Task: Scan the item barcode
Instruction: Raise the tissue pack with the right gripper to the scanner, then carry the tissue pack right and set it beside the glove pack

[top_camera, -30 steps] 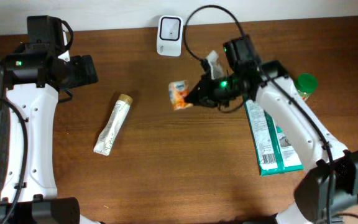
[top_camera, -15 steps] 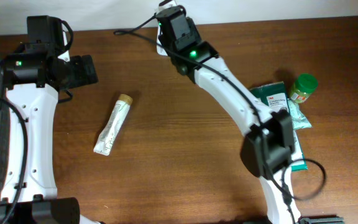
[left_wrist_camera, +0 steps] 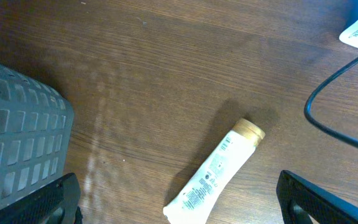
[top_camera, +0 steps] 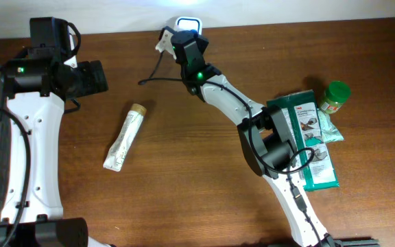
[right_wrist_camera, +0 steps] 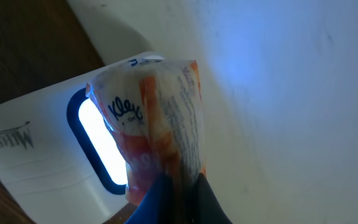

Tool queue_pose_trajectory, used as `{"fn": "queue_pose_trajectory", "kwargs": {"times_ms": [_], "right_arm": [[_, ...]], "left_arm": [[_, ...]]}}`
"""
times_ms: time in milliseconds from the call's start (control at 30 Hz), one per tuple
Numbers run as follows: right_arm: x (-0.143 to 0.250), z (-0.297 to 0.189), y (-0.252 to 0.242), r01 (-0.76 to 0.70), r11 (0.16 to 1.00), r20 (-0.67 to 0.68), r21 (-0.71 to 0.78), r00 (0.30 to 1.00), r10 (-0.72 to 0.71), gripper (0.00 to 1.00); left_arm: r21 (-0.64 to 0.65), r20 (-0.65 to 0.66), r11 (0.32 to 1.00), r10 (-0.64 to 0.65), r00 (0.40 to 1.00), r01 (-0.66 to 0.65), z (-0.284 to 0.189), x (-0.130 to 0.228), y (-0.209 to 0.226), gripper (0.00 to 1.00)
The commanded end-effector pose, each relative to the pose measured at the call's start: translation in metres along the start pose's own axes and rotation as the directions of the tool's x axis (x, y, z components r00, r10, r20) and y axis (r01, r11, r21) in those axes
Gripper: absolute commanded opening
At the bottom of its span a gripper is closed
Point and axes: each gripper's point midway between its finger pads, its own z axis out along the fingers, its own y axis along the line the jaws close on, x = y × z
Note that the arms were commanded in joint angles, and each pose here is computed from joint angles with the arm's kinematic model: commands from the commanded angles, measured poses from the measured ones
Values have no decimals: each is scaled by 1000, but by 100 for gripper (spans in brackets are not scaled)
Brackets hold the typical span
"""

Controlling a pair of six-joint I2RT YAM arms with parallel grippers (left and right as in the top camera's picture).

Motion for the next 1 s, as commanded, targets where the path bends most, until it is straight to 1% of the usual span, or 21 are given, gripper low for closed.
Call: {"fn": "queue_pose_trajectory", "kwargs": {"times_ms": [0,200,333,367,400,467,533,567,667,733,800,900,967], "right_arm": [[-5,1,-9,10,1000,19,27,1000,-11,4],[-7,-1,-15,3,999,25,35,1000,-4,4],[-14,-9,-34,-19,998,39,59,999,16,4],[-18,-15,-46,-72,995,52,70,996,68,4],[-24,-23,-62,-157,984,72,81,986,151,4],[-32,-40,-88,-254,964,99,82,964,245,4],[-39,-63,-115,-312,948,113,63,946,304,4],[-42,-72,-122,-332,943,118,41,938,325,4],[-50,-108,-136,-417,904,124,-93,896,426,4],[-44,-146,-149,-519,828,66,-213,838,542,4],[-30,-182,-154,-629,723,-40,-287,762,647,4],[-3,-231,-155,-758,560,-224,-334,641,734,4],[15,-260,-148,-814,456,-347,-359,570,745,4]], "left_arm": [[-9,-1,1000,2,1000,-2,0,0,3,99],[-9,-1,1000,2,1000,-2,0,0,3,99],[-9,-1,1000,2,1000,-2,0,0,3,99],[-9,-1,1000,2,1000,-2,0,0,3,99],[-9,-1,1000,2,1000,-2,0,0,3,99],[-9,-1,1000,2,1000,-2,0,0,3,99],[-9,-1,1000,2,1000,-2,0,0,3,99],[-9,-1,1000,2,1000,-2,0,0,3,99],[-9,-1,1000,2,1000,-2,0,0,3,99],[-9,-1,1000,2,1000,-2,0,0,3,99],[-9,-1,1000,2,1000,-2,0,0,3,99],[-9,-1,1000,2,1000,-2,0,0,3,99],[-9,-1,1000,2,1000,-2,0,0,3,99]]}}
